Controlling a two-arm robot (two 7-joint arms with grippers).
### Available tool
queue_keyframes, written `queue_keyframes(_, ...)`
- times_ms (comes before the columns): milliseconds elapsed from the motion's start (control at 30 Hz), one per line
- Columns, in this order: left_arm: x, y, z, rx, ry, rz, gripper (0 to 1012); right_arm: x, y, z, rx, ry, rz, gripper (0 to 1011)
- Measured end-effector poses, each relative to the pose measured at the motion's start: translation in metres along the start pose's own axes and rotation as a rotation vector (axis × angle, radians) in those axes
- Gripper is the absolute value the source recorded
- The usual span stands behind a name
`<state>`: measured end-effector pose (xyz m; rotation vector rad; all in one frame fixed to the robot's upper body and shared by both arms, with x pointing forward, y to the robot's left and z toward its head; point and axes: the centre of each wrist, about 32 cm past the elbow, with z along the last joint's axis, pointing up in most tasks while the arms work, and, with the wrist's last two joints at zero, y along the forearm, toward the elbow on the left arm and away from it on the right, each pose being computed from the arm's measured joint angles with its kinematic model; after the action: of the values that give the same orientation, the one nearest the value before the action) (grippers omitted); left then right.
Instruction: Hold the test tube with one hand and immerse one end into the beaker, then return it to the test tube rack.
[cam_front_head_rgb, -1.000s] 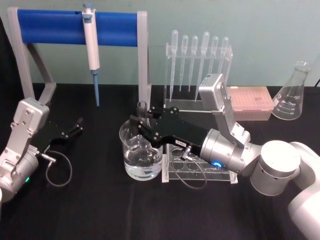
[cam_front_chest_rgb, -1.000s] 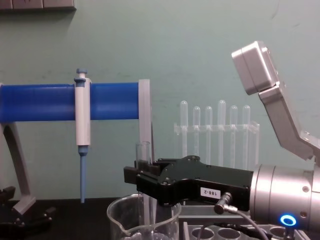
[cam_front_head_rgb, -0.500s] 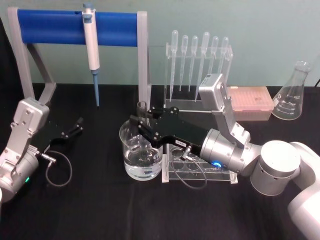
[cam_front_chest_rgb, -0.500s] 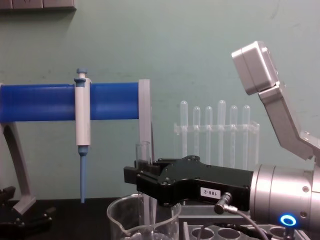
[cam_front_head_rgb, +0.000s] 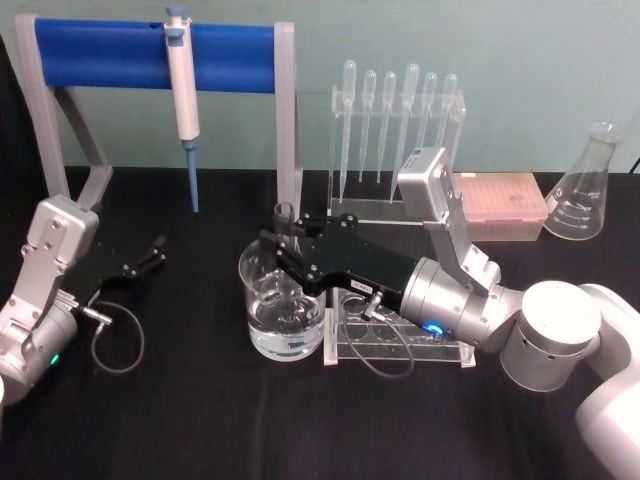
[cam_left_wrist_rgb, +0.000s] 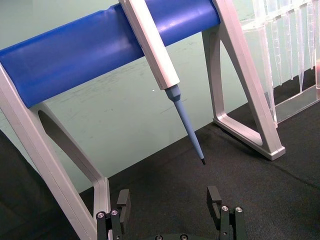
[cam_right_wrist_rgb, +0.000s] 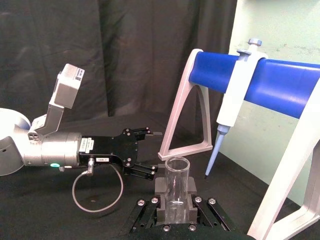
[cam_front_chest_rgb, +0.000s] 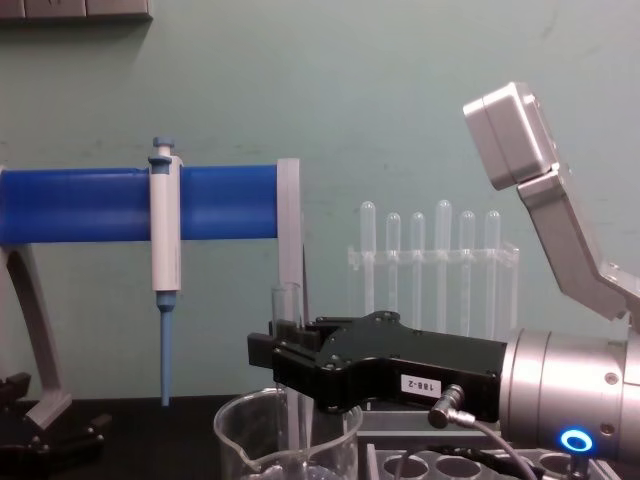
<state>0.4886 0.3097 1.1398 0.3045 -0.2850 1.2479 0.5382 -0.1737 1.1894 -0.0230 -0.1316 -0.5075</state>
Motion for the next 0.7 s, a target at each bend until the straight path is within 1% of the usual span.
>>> queue_keyframes(700, 0.0, 0.0, 0.0, 0.0, 0.0, 0.0, 1000, 0.0, 0.0, 0.0, 0.0, 0.0, 0.0, 225)
